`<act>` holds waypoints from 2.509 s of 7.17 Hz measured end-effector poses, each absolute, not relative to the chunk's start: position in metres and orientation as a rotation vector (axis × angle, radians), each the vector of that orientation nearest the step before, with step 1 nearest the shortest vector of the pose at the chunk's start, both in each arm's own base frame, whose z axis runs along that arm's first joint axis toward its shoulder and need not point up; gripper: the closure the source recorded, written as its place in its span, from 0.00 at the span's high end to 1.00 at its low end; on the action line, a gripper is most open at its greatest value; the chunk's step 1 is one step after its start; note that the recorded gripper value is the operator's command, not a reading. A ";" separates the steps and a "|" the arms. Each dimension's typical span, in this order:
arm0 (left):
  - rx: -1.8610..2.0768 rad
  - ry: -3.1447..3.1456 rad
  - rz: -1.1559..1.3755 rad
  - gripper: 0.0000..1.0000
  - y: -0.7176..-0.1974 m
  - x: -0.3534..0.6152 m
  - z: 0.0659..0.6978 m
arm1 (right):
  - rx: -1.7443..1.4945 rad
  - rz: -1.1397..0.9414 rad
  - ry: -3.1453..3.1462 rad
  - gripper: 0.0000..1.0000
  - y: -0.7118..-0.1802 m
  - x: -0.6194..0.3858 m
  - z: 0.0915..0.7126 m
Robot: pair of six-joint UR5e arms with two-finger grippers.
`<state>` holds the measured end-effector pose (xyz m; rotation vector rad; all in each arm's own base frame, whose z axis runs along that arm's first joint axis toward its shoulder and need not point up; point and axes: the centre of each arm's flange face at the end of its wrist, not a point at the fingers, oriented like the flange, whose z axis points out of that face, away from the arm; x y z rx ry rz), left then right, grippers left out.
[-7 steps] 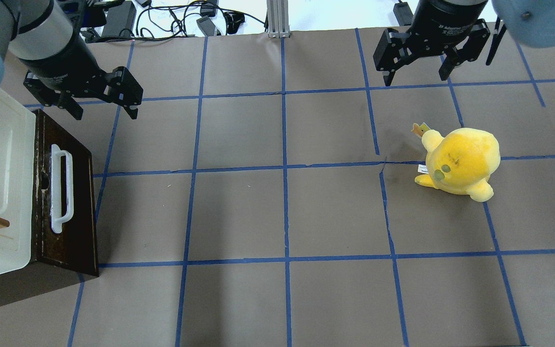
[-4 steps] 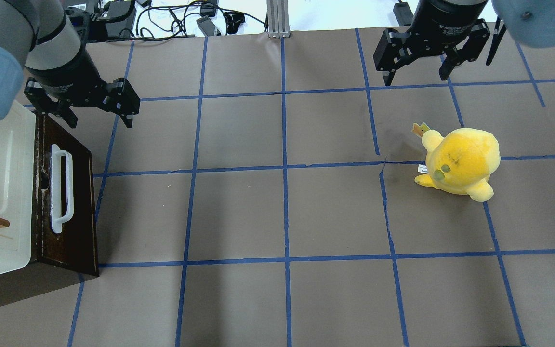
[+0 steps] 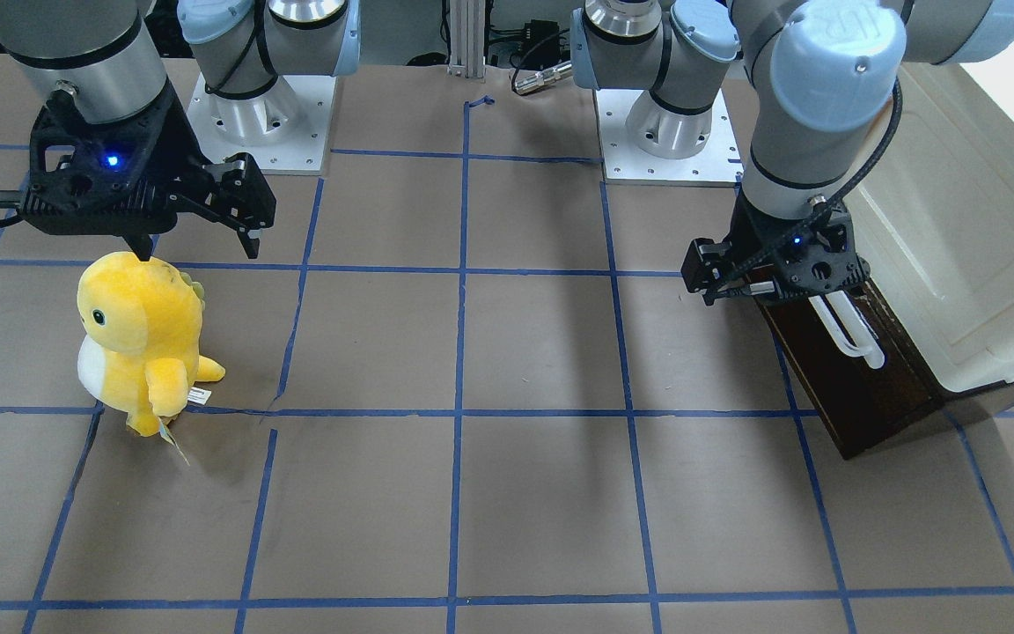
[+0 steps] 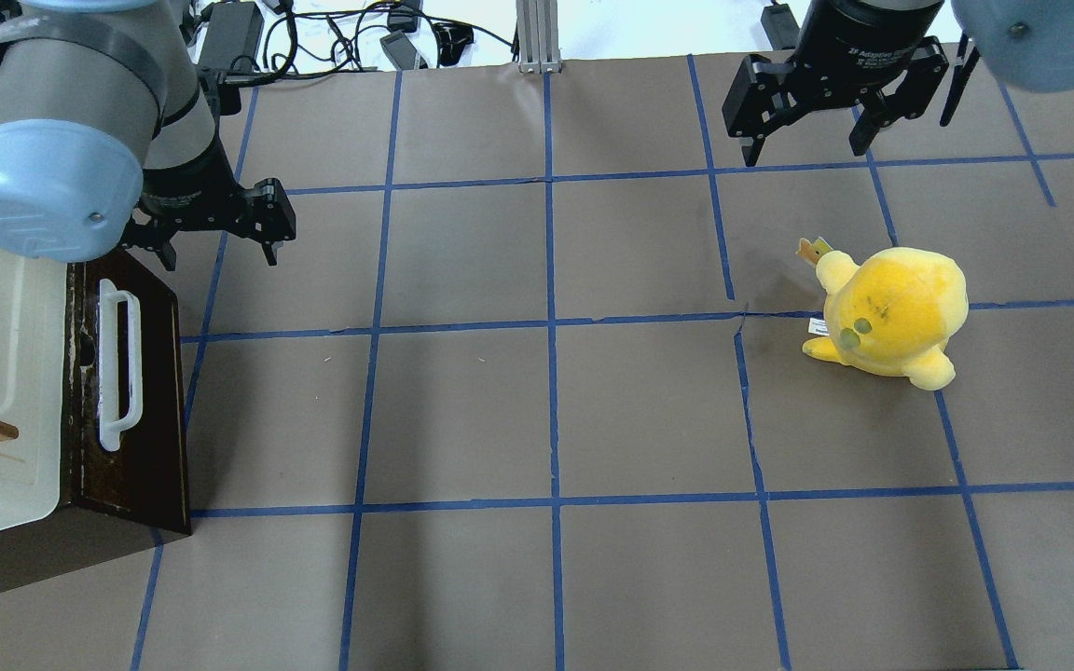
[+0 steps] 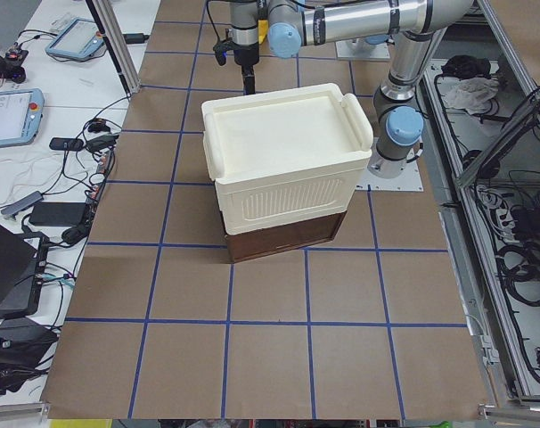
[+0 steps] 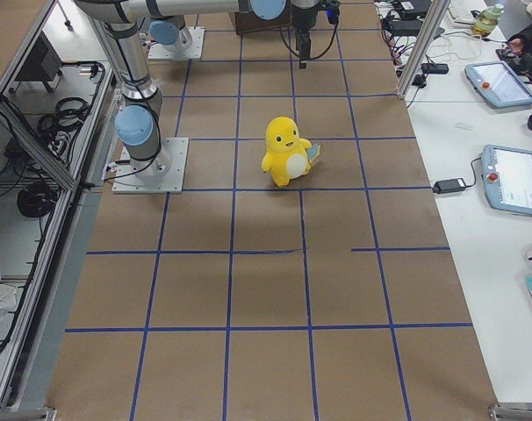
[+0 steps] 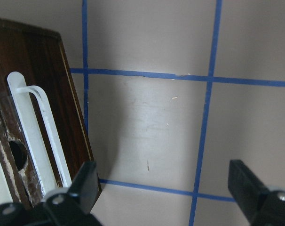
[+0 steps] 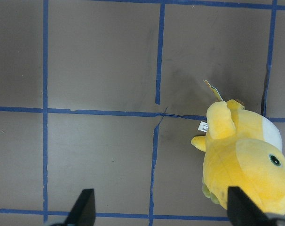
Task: Pull drawer sideways
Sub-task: 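Move the left gripper down toward the white drawer handle, then lower the left gripper around the white handle and close it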
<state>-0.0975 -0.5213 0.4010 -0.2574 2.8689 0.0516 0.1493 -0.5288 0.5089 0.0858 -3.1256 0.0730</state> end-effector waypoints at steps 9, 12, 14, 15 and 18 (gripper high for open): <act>-0.452 2.277 0.147 0.87 -0.554 -0.079 0.262 | 0.086 0.073 -3.125 1.00 -0.529 0.149 0.509; -0.468 2.241 0.140 0.83 -0.557 -0.076 0.254 | 0.086 0.073 -3.125 1.00 -0.529 0.149 0.509; -0.471 2.228 0.138 0.83 -0.559 -0.070 0.255 | 0.086 0.073 -3.126 1.00 -0.529 0.149 0.509; -0.476 2.224 0.144 0.83 -0.559 -0.067 0.254 | 0.086 0.073 -3.126 1.00 -0.529 0.149 0.509; -0.517 2.210 0.166 0.83 -0.558 -0.053 0.249 | 0.087 0.073 -3.126 1.00 -0.529 0.149 0.509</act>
